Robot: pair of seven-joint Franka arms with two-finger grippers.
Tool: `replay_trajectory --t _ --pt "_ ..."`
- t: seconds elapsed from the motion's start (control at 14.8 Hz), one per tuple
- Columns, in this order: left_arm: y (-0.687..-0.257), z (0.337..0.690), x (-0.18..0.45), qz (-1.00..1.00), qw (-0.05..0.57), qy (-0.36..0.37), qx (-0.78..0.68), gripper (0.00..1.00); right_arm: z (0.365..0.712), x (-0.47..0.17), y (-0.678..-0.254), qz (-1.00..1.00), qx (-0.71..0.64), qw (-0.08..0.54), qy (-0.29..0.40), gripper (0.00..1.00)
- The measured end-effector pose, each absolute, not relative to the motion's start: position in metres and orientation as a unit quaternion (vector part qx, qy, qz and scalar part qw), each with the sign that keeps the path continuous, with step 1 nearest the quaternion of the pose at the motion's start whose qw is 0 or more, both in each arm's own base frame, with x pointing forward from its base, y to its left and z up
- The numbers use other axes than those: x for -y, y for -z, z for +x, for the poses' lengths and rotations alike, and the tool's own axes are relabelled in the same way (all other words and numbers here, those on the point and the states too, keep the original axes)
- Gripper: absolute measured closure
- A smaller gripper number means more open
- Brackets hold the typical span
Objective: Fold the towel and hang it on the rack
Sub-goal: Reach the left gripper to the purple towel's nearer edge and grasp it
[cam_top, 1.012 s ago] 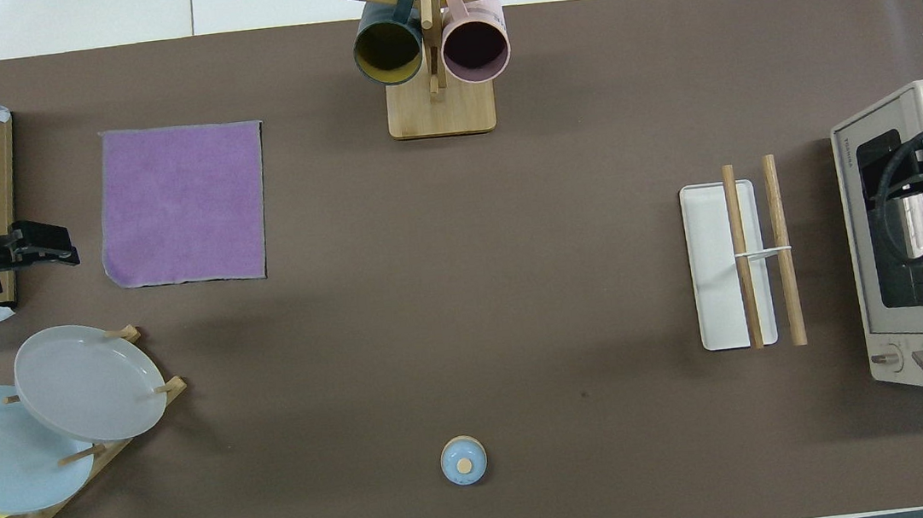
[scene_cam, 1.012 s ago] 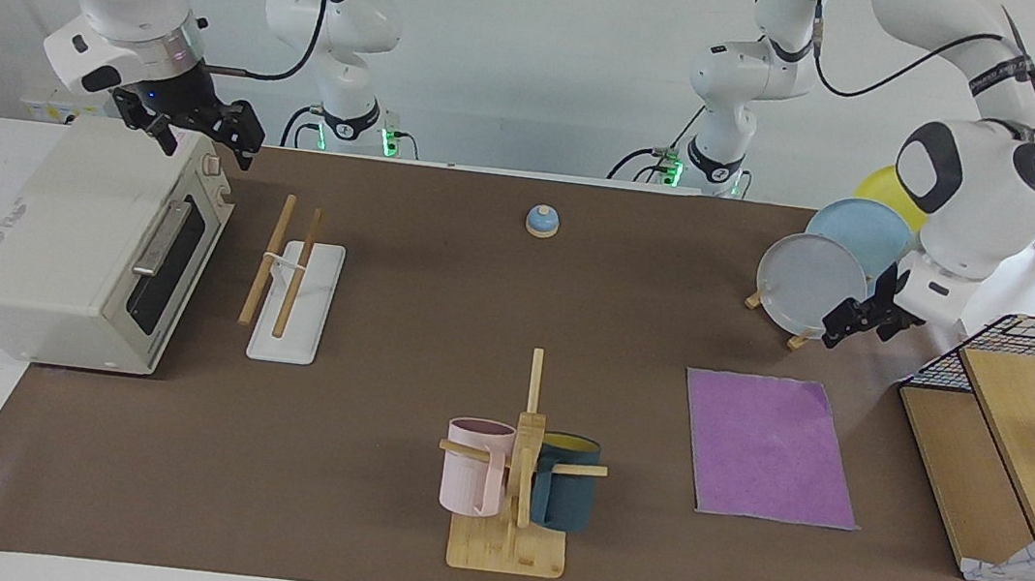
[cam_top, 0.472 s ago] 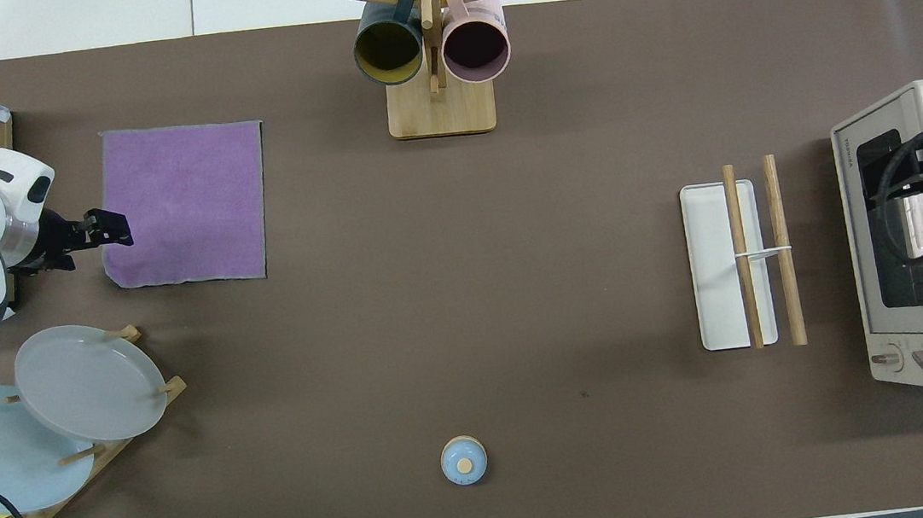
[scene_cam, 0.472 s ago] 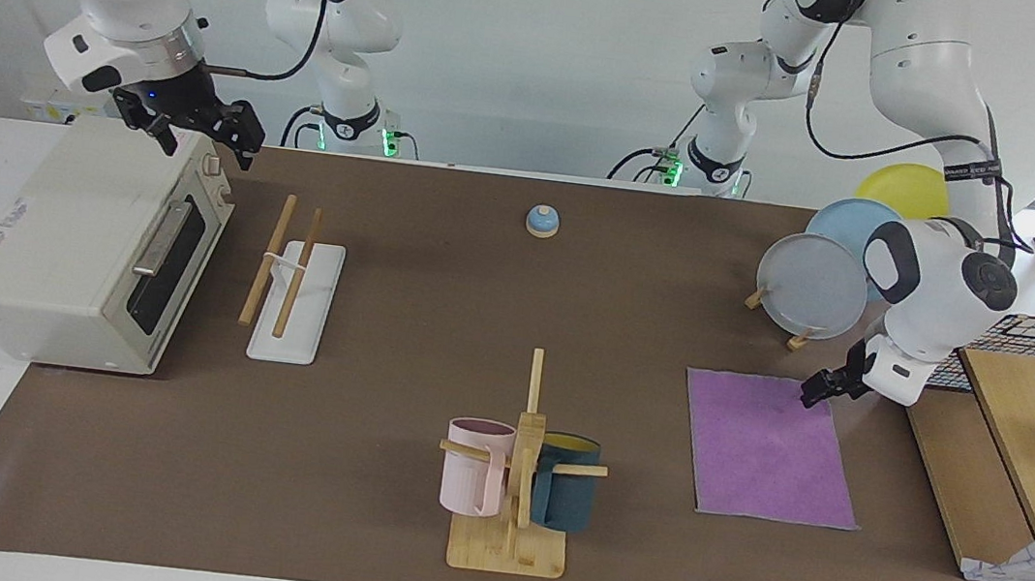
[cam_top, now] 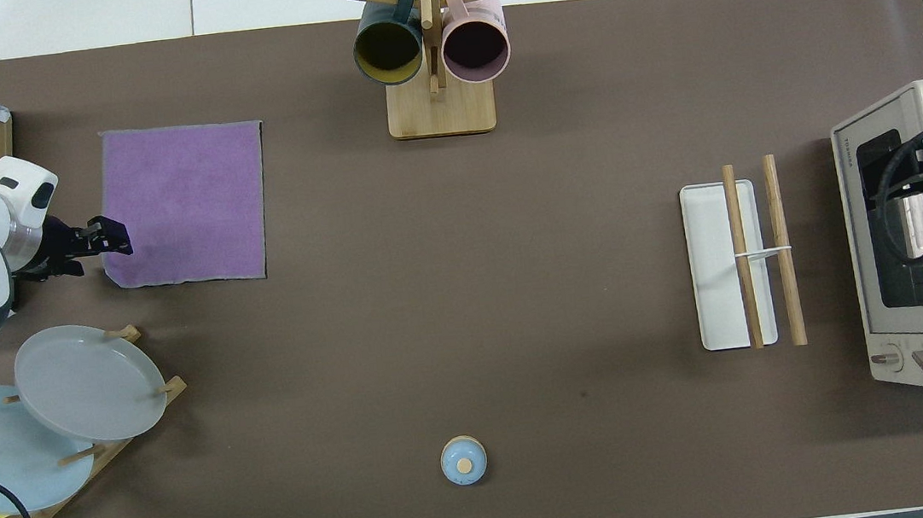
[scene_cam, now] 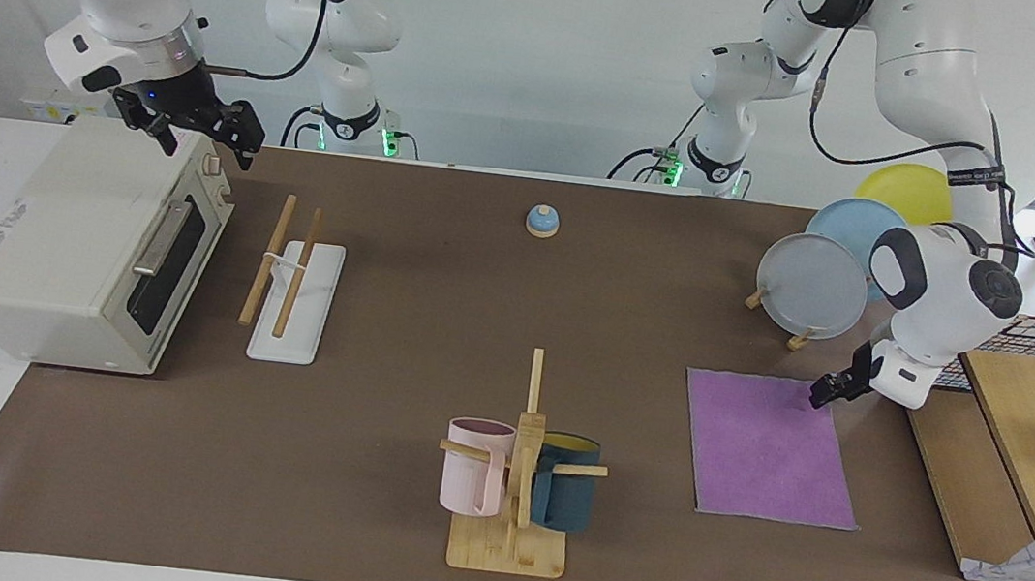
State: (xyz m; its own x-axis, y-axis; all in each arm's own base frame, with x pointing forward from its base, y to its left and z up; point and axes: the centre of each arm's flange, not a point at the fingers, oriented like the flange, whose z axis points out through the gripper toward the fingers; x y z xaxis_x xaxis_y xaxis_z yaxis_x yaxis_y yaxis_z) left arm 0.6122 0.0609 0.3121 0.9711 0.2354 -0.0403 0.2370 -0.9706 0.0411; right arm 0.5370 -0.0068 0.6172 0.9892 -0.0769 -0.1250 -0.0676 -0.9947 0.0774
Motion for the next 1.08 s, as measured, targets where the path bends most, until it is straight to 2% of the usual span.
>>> replay_trajectory --t 0.07,0.13,0.2,0.4,0.54,0.61,0.67,0.81,1.08 --pt "-0.3107 0.6114 -0.0604 0.992 0.023 0.019 -0.119 0.44 0.537 0.0068 -0.6172 0.997 0.036 0.036 0.064 0.0" --pt "-0.3093 0.6104 -0.0601 0.992 0.024 0.021 -0.119 0.44 0.537 0.0068 -0.6172 0.997 0.036 0.036 0.064 0.0" --pt "-0.3077 0.6093 -0.0598 0.992 0.024 0.023 -0.119 0.51 0.537 0.0068 -0.6172 0.997 0.036 0.036 0.064 0.0" --pt "-0.3021 0.6055 -0.0589 0.992 0.027 0.03 -0.122 0.56 0.537 0.0068 -0.6172 0.997 0.036 0.036 0.064 0.0" --pt "-0.3014 0.605 -0.0585 0.991 0.031 0.031 -0.125 0.7 0.537 0.0068 -0.6172 0.997 0.036 0.036 0.064 0.0" --pt "-0.3013 0.6049 -0.0584 0.991 0.032 0.031 -0.125 0.7 0.537 0.0068 -0.6172 0.997 0.036 0.036 0.064 0.0" --pt "-0.3013 0.6048 -0.0584 0.991 0.032 0.032 -0.126 0.76 0.537 0.0068 -0.6172 0.997 0.036 0.036 0.064 0.0" --pt "-0.3013 0.6048 -0.0581 0.991 0.033 0.032 -0.126 0.98 0.537 0.0068 -0.6172 0.997 0.036 0.036 0.064 0.0" --pt "-0.3021 0.6051 -0.058 0.995 0.034 0.03 -0.089 0.98 0.537 0.0068 -0.6172 0.997 0.036 0.036 0.064 0.0"
